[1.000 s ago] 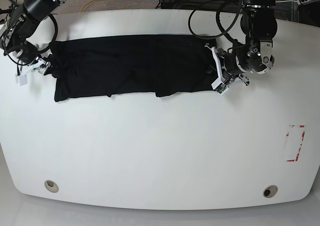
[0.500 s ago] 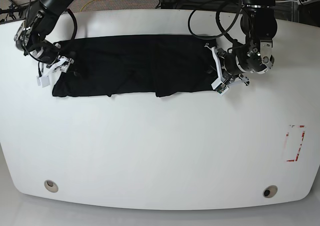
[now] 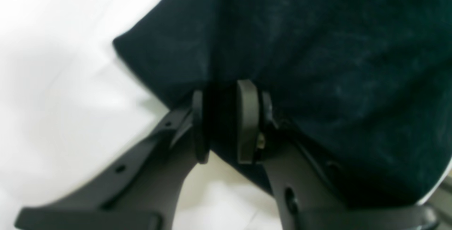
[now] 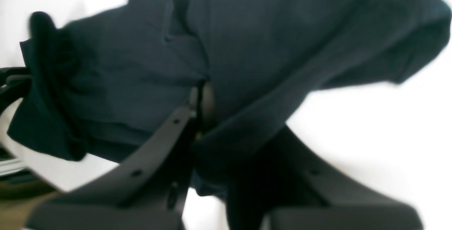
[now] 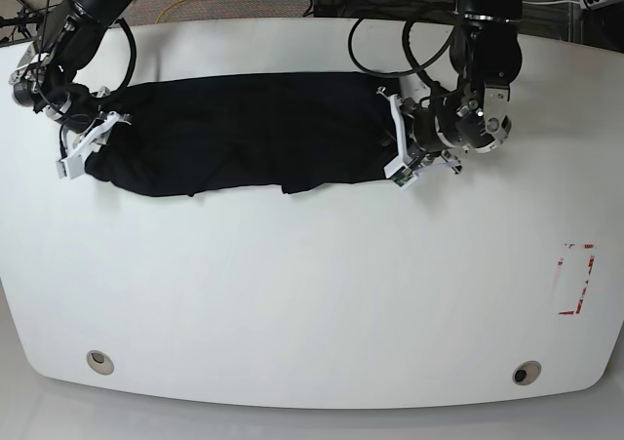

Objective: Fold the T-shirt properly
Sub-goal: 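Lift the strip with both grippers and fold it in half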

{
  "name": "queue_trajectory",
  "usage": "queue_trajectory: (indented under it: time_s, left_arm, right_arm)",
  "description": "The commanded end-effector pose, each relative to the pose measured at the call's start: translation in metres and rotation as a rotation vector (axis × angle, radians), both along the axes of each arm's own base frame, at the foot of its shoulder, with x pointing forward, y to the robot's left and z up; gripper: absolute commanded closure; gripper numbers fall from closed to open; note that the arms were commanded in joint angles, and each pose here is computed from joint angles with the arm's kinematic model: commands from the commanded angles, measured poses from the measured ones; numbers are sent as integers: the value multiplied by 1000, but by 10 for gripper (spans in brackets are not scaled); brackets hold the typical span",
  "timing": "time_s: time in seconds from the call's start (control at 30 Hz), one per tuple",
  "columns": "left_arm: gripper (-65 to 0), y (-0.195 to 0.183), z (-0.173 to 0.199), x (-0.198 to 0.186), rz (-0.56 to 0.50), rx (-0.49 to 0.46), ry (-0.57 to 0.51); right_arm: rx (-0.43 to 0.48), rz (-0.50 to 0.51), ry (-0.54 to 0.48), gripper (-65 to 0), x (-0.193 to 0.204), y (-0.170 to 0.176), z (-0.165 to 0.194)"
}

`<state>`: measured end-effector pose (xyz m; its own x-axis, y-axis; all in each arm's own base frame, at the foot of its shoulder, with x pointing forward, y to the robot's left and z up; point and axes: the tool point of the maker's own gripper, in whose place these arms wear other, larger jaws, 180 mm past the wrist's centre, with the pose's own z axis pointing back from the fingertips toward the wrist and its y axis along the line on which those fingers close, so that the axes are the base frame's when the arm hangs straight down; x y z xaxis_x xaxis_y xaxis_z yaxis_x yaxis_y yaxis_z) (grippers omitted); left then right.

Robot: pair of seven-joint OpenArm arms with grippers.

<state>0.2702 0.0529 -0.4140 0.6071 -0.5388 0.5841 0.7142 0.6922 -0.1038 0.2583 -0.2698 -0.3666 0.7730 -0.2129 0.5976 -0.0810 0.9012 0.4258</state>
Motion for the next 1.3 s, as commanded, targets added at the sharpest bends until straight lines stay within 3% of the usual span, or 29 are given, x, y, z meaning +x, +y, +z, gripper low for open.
queue_trajectory:
  time_s: [0.0, 0.23, 0.4, 0.63, 0.8, 0.93, 1.03, 1.27]
  left_arm:
    - [-104, -14, -11, -2, -33, 3, 45]
    - [-106, -57, -20, 12, -56, -79, 114]
    - [-106, -93, -16, 20, -78, -159, 118]
    - [-106, -141, -14, 8, -186, -203, 128]
    - [-106, -146, -8, 10, -189, -224, 111]
    - [-106, -146, -8, 10, -187, -225, 111]
    - [-106, -145, -9, 9, -185, -226, 114]
    - [-108, -146, 2, 15, -186, -233, 74]
  right_arm:
    - [-106, 26, -109, 0, 10, -12, 40]
    - [-261, 97, -187, 0, 13, -7, 82]
    - [-325, 223, -258, 0, 21, 28, 102]
    - [-170, 391, -329, 0, 22, 95, 106]
    - [-100, 464, -330, 0, 21, 133, 99]
    - [-98, 508, -313, 0, 18, 146, 93]
    - [-139, 541, -285, -71, 18, 154, 84]
    - [-262, 605, -227, -484, 16, 154, 67]
